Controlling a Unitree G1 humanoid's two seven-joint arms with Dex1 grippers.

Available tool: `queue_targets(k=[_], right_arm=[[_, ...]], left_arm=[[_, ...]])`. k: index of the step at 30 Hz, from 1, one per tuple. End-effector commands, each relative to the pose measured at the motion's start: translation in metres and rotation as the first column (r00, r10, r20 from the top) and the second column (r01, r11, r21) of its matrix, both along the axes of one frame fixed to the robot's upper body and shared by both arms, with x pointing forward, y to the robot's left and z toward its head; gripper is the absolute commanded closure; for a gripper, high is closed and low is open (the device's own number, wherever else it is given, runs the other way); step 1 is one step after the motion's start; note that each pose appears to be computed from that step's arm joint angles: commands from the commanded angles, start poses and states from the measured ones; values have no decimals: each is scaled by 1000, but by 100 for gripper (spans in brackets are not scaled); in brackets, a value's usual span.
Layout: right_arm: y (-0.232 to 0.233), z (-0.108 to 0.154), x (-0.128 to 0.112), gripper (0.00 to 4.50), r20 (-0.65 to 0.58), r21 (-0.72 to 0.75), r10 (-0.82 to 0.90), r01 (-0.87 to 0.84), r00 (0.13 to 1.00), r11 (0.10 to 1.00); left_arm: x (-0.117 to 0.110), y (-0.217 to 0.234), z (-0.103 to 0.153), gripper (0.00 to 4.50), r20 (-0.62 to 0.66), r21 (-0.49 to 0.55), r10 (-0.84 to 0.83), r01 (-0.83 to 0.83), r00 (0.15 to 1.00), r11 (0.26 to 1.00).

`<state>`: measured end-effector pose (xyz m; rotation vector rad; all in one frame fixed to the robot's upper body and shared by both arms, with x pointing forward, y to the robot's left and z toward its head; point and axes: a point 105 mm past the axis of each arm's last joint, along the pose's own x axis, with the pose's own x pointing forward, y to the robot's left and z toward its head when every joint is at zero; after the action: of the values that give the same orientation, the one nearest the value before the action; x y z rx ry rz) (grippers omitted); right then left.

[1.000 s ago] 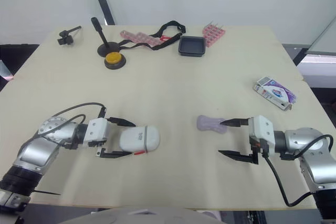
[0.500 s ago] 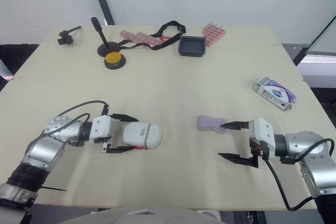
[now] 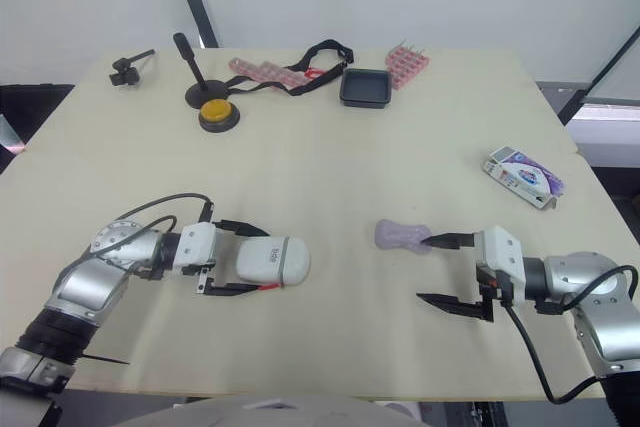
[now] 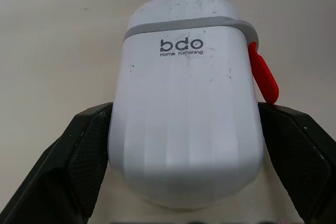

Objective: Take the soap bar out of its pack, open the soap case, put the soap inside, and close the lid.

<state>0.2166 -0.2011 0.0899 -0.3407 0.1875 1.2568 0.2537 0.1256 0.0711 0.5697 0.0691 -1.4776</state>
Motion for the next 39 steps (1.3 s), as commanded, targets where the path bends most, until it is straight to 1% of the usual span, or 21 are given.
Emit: queue_targets(k=[1,6,9,19,21,24,26,28,30,33,34,36,39], right_arm=[[-2,10,2,2,39,-3,-1,1,999,1000],[-2,8,2,2,34,-5,-2,2,999,1000],[-3,7,1,0,31,-6,-2,2,1000,1000],[-3,7,0,0,28,-4,-4,4,1000,1000],[-1,13,1,0,31,4,1,-1,1000,1000],[8,30,5,0,-95,49,-7,11,995,999],[24,57,13,0,-218,166,-25,63,976,984],[42,75,9,0,-342,222,25,55,939,974],[53,82,6,0,-412,230,49,52,910,972],[72,82,6,0,-533,220,37,97,845,971],[78,81,9,0,-570,224,18,134,822,965],[87,79,14,0,-620,230,-5,187,785,955],[104,82,19,0,-667,268,15,221,745,938]], left_arm=[[2,-1,5,0,18,-10,-5,6,1000,1000],[2,-1,3,0,7,-8,-12,12,1000,1000],[2,-1,2,79,5,-3,-16,16,1000,1000],[1,1,-2,79,6,12,-22,22,1000,1000],[3,2,0,79,26,6,-20,19,999,1000],[5,2,11,79,77,-37,-16,19,997,999],[6,-2,24,79,118,-94,-18,29,993,995],[5,-6,36,79,180,-142,-20,46,983,989],[7,-10,44,79,227,-174,-5,46,974,984],[10,-19,59,79,323,-234,27,52,946,971],[10,-22,64,79,356,-249,36,58,934,967],[9,-27,69,79,399,-268,44,70,916,961],[6,-34,73,79,463,-276,36,105,886,955]])
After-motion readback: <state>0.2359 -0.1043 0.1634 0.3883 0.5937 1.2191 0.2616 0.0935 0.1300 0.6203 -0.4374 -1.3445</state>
